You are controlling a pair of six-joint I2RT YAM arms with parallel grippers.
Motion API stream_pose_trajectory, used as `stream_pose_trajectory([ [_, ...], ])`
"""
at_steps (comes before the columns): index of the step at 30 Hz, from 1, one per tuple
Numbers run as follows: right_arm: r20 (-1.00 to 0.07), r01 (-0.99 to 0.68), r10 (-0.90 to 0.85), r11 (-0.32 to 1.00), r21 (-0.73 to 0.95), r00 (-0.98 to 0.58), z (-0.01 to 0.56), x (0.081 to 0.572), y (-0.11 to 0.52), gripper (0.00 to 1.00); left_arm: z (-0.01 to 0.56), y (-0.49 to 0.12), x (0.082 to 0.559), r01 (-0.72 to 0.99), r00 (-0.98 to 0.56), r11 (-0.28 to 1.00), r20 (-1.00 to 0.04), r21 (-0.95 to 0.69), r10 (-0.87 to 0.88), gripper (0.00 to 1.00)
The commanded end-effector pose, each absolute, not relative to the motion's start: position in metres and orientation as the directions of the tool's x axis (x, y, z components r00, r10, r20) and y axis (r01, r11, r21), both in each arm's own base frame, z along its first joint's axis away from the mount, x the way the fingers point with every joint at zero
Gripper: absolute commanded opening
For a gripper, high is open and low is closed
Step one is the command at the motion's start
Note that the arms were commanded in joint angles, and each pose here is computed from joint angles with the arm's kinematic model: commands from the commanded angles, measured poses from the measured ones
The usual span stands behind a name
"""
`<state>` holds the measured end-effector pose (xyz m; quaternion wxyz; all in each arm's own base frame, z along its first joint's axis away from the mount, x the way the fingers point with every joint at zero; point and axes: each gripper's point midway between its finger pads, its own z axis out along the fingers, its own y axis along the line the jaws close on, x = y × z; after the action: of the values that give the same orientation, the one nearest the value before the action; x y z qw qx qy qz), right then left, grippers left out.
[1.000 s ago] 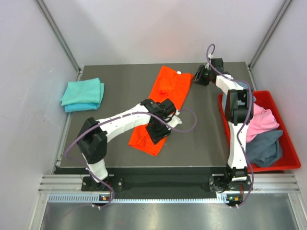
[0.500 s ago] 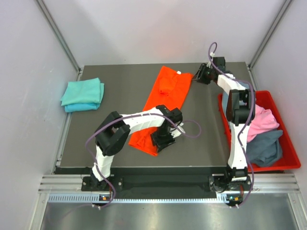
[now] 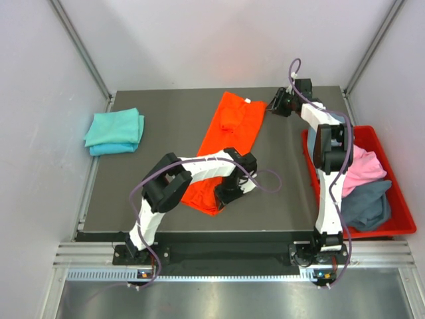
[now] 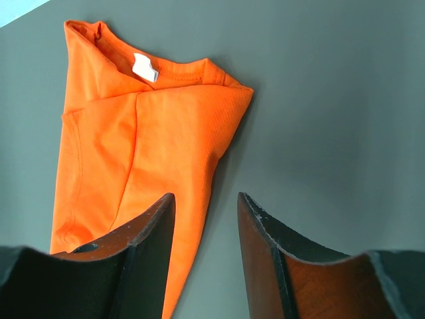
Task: Fold and stack the t-shirts
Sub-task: Fold the tshirt
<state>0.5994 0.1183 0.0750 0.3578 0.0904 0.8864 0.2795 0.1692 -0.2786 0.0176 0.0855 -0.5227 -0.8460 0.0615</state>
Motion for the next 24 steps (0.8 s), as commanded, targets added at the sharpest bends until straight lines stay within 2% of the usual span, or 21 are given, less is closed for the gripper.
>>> stream_pose_trajectory([
  [1, -0.637, -0.074, 0.378, 0.821, 0.566, -0.672, 0.101, 0.614, 0.112, 0.43, 0.016, -0.294, 0.166, 0.868, -0.432, 0.434, 0.064, -0.243, 0.9, 0.0],
  [15, -0.607, -0.033, 0.405, 0.814, 0.58, -0.684, 0.076, 0.623, 0.113, 0.43, 0.018, -0.352, 0.172, 0.911, -0.344, 0.329, -0.018, -0.25, 0.939, 0.0],
  [24, -0.616, -0.049, 0.406, 0.809, 0.586, -0.675, 0.086, 0.624, 0.114, 0.43, 0.021, -0.404, 0.181, 0.939, -0.298, 0.265, -0.13, -0.221, 0.946, 0.0],
])
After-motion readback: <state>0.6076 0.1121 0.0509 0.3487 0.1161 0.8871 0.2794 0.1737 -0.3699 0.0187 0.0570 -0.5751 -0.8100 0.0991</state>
